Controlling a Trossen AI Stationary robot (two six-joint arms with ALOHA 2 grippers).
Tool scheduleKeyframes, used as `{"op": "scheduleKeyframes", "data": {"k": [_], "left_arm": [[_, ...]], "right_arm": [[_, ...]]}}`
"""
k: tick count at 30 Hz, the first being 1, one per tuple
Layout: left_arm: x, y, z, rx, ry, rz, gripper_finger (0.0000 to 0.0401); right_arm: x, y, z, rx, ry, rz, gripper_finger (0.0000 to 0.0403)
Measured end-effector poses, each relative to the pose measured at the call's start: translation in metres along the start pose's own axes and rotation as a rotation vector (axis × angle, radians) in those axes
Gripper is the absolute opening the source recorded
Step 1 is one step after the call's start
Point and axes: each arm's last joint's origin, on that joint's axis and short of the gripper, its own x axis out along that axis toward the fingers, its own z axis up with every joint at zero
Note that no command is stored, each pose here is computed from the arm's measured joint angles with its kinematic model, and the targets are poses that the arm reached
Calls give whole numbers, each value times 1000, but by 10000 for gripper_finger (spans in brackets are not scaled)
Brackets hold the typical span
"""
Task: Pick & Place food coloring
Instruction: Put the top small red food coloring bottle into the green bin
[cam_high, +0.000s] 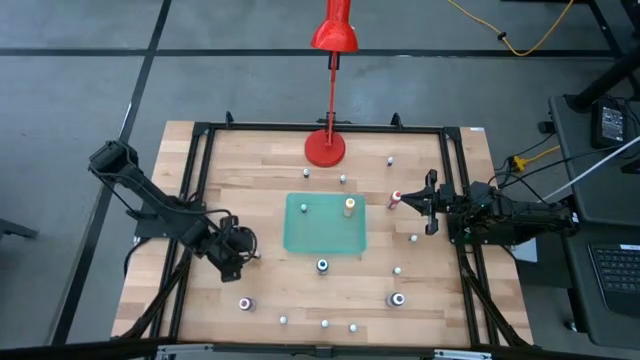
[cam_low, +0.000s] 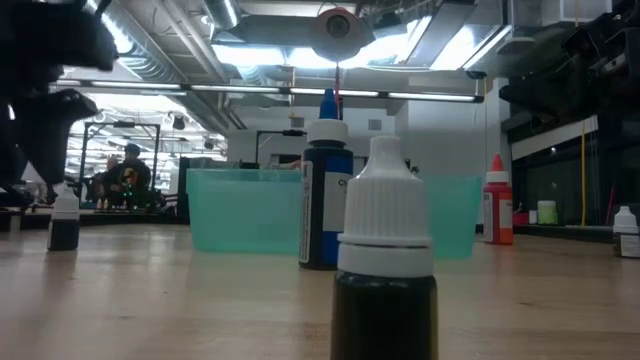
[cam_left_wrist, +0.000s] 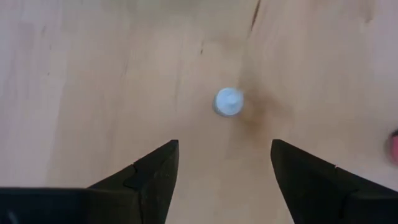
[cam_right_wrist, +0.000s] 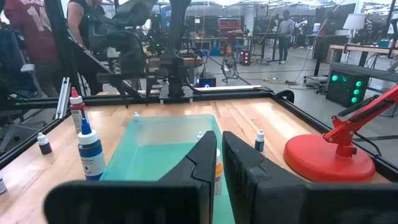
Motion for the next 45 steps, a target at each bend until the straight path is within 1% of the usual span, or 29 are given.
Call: {"op": "scheduleKeyframes", "data": {"k": [3, 8, 15, 20, 25, 31, 34, 41, 45], "left_arm": [[6, 0, -1, 42, -22, -34, 248], [11, -1, 3, 57, -76, -83, 248], [14, 8, 12, 16, -93, -54, 248], [16, 11, 17, -1, -80, -85, 236], [22, 12, 18, -8, -62, -80, 227], [33, 11, 22, -31, -49, -74, 226], [38, 10, 22, -33, -18, -84, 226], [39, 10, 22, -85, -17, -83, 225], [39, 10, 22, -113, -15, -83, 212]], "right_arm": [[0, 0, 0, 0, 0, 0, 31], [0, 0, 0, 0, 0, 0, 31], [0, 0, 0, 0, 0, 0, 31], [0, 0, 0, 0, 0, 0, 31], [0, 0, 0, 0, 0, 0, 31], [0, 0, 0, 0, 0, 0, 31], [0, 0, 0, 0, 0, 0, 31], [0, 0, 0, 0, 0, 0, 31], [0, 0, 0, 0, 0, 0, 31]]}}
